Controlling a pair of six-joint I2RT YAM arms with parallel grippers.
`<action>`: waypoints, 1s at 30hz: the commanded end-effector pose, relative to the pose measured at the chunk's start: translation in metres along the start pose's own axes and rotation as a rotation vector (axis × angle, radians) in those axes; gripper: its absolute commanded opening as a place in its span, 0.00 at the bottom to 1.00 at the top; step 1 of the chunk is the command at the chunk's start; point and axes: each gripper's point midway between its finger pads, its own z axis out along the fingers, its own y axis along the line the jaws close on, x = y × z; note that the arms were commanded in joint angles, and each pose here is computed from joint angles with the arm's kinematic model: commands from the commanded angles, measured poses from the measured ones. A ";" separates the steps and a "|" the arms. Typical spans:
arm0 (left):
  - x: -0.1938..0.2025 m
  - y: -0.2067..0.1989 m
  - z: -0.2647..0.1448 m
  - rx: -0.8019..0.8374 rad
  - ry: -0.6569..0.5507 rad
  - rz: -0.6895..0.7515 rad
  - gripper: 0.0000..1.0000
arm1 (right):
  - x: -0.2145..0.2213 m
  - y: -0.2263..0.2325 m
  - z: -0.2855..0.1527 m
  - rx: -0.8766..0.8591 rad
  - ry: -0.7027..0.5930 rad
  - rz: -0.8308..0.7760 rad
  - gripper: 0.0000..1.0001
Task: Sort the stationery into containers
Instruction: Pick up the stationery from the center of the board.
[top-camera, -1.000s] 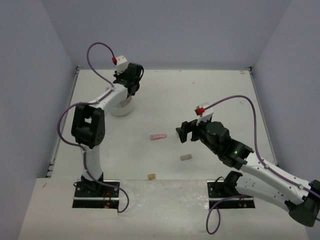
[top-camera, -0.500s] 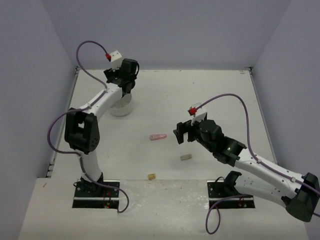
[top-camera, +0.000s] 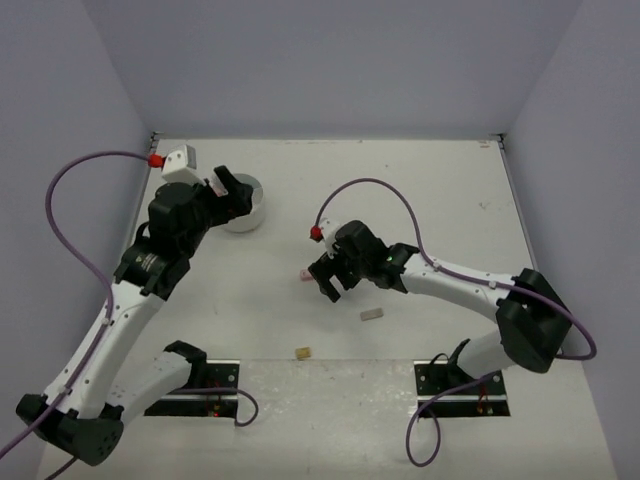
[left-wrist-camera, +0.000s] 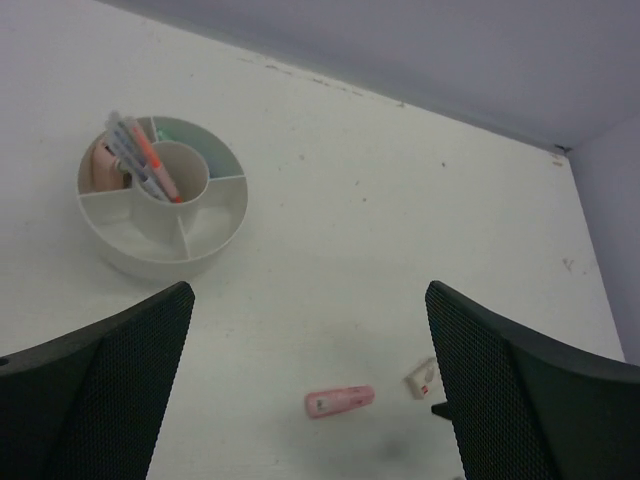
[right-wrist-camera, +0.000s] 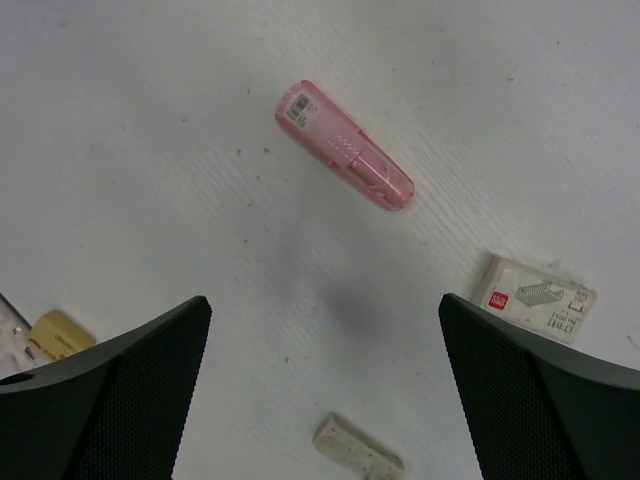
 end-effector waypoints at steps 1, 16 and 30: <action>0.030 0.035 -0.036 -0.042 0.096 0.200 1.00 | -0.007 -0.014 0.005 0.025 0.050 -0.302 0.99; 0.063 0.050 -0.051 0.043 0.056 0.253 1.00 | 0.014 -0.014 0.071 -0.197 0.368 -0.465 0.93; 0.062 0.052 -0.050 0.035 0.050 0.249 1.00 | 0.014 -0.029 0.094 -0.049 0.328 -0.444 0.24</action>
